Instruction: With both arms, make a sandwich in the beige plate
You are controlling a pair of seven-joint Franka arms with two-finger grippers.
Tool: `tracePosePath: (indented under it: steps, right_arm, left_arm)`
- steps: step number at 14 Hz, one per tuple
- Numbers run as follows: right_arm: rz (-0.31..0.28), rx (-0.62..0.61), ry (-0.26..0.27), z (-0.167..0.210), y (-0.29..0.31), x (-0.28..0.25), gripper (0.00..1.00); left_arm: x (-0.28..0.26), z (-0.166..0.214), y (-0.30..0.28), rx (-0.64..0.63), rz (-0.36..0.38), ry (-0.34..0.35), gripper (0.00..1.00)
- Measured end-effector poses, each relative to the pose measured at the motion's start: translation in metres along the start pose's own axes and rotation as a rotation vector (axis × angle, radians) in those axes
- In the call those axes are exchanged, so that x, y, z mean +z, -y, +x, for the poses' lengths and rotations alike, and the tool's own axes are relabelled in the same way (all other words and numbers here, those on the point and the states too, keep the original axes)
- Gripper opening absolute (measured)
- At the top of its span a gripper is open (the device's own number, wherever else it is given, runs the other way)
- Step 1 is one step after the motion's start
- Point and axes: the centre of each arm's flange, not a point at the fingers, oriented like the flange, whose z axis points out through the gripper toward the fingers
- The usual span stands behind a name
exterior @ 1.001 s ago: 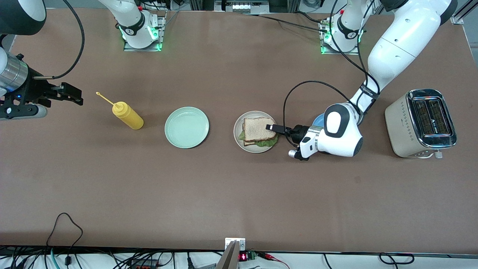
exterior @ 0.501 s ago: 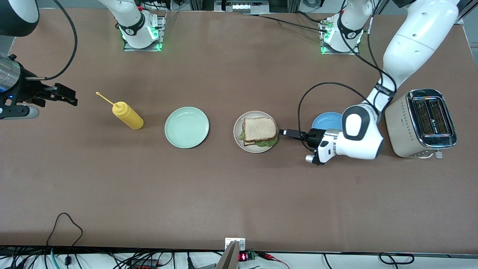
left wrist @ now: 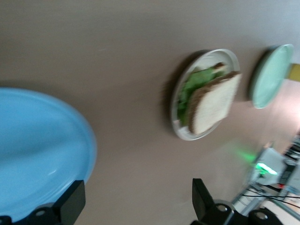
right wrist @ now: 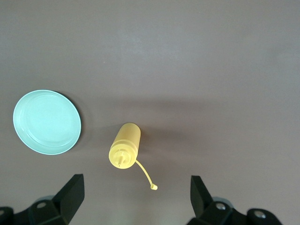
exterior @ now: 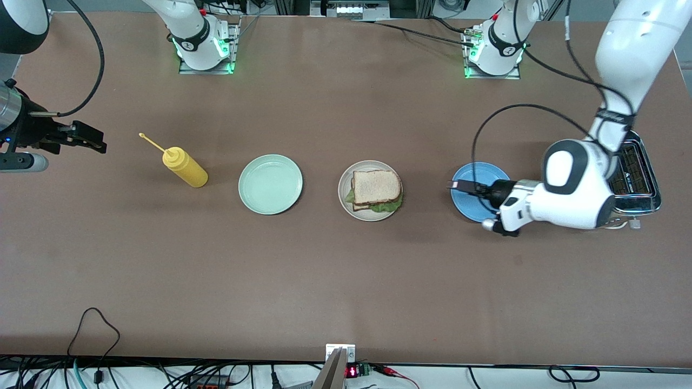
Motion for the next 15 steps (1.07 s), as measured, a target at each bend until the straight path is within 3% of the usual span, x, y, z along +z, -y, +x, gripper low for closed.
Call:
tracePosePath:
  steps: [3, 6, 9, 15]
  right_arm:
    - [0.0, -0.004, 0.0, 0.0, 0.002, 0.0, 1.0]
    - [0.0, -0.013, -0.001, 0.0, 0.007, -0.001, 1.0]
    - [0.0, -0.015, -0.002, 0.0, 0.009, -0.001, 1.0]
    - [0.0, -0.021, -0.003, 0.0, 0.012, -0.002, 1.0]
  left_arm:
    - [-0.052, -0.024, 0.01, -0.045, 0.238, -0.027, 1.0]
    - [-0.112, -0.04, 0.012, -0.086, 0.404, -0.095, 1.0]
    - [-0.157, -0.05, 0.001, -0.123, 0.457, -0.116, 1.0]
    - [-0.212, -0.07, -0.022, -0.157, 0.529, -0.232, 1.0]
